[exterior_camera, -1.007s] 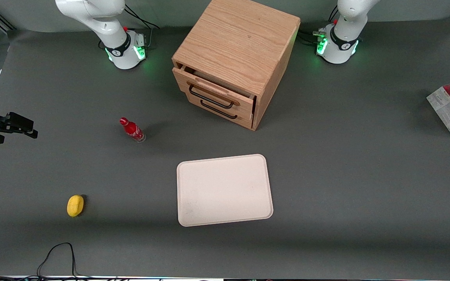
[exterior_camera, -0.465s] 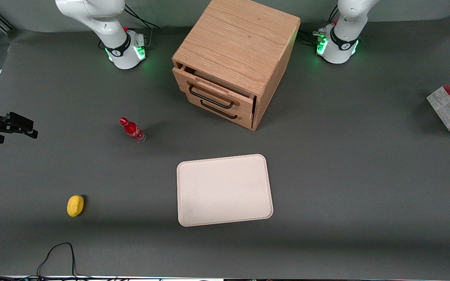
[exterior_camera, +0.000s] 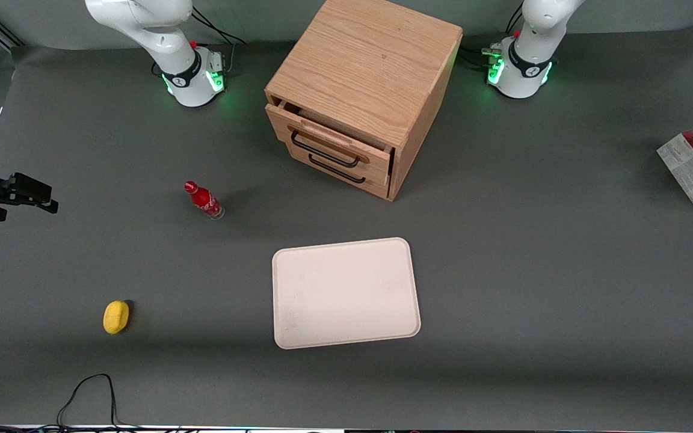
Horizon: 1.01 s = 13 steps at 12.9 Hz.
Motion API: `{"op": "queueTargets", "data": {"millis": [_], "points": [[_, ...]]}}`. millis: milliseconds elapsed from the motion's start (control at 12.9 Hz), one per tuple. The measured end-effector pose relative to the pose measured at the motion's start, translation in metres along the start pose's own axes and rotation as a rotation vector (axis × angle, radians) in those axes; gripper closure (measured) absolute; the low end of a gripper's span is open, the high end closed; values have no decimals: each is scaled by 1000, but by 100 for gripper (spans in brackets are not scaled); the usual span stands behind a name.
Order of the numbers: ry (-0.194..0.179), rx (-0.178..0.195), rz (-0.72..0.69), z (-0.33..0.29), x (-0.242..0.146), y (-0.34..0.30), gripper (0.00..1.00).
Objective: Place red cookie box on tray
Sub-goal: 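Lower the left gripper and close it on the cookie box, then lift the held cookie box and carry it toward the cream tray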
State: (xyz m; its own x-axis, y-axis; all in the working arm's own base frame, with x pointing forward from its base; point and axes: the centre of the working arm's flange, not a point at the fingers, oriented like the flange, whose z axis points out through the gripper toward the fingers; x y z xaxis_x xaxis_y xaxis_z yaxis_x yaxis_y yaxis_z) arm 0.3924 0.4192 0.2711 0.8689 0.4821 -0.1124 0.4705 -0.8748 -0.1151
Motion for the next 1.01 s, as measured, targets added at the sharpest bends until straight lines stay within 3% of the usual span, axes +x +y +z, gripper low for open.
{"op": "queueTargets", "data": {"millis": [620,697,1007], "points": [[5,-7,7,21,-4,6,3],[5,-8,8,22,-4,6,10],[4,-8,9,23,-4,6,61]]}}
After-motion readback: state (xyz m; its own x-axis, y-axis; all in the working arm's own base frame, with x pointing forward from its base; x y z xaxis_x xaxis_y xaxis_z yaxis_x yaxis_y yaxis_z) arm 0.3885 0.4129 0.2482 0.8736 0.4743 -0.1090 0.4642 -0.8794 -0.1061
